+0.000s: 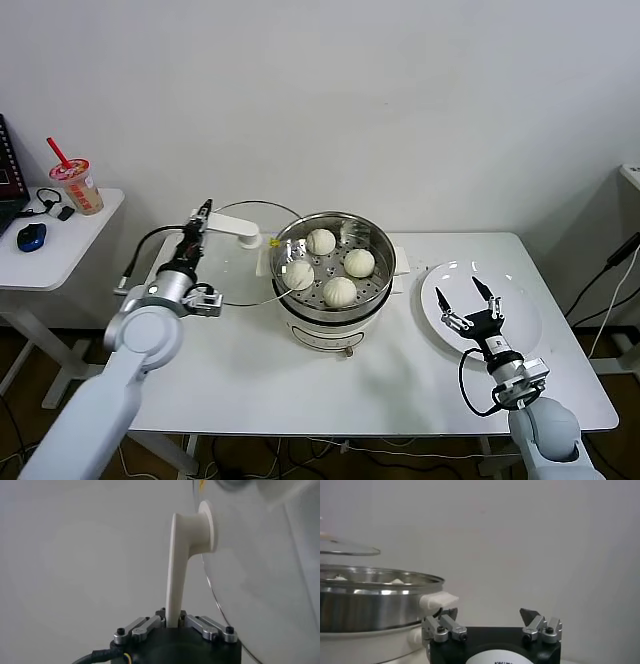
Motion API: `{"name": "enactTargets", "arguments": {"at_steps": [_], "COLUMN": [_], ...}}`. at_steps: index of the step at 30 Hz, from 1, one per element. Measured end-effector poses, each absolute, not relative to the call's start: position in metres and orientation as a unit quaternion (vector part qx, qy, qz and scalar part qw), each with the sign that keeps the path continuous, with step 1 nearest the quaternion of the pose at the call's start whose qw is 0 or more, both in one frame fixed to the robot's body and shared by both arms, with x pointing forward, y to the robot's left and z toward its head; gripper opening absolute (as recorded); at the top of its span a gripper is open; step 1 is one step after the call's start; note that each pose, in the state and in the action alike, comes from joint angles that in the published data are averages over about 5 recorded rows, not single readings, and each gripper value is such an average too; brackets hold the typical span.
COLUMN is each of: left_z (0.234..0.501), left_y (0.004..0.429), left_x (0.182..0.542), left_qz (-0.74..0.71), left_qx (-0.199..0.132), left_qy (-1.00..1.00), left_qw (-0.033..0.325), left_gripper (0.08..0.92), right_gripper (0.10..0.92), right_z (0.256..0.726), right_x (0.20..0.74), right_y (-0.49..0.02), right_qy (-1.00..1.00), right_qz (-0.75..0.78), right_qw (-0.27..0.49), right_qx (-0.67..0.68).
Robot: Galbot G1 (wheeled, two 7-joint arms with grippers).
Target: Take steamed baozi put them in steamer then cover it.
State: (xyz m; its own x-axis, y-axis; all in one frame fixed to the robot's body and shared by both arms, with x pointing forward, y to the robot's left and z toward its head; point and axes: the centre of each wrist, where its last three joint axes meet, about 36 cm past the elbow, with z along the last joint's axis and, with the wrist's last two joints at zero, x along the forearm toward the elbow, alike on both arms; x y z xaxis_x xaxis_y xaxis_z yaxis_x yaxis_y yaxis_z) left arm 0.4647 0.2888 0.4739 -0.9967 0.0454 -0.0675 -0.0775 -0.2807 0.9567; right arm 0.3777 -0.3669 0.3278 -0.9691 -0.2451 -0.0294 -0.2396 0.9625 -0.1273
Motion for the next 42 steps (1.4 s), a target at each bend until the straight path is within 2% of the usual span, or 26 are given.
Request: {"name": "enactTargets", "arguments": {"at_steps": [12, 20, 42], "left_z": [0.471, 0.456, 0.364], "left_y": [0.368, 0.399, 0.435], "left_x": [0.452, 0.449, 0.439], "left_qz": [0.807, 0.807, 0.8], "left_qx": [-0.027, -0.017, 0.039], "left_qy": [0.59, 0.59, 0.598], "left_qw": [0.019, 0.015, -0.015], "left_gripper": [0.178, 0.178, 0.178], "right_gripper": [0.823, 0.823, 0.823], "right_z": [0.331, 0.334, 0.356], "right_x": [0.383, 0.38, 0.378], "right_y": [-0.367, -0.371, -0.381], "right_qy": [0.99, 0.989, 0.985], "right_qz": [-0.065, -0.07, -0.084], "right_qw": [0.025, 0.024, 0.02], "right_qx": [-0.126, -0.127, -0.148]}}
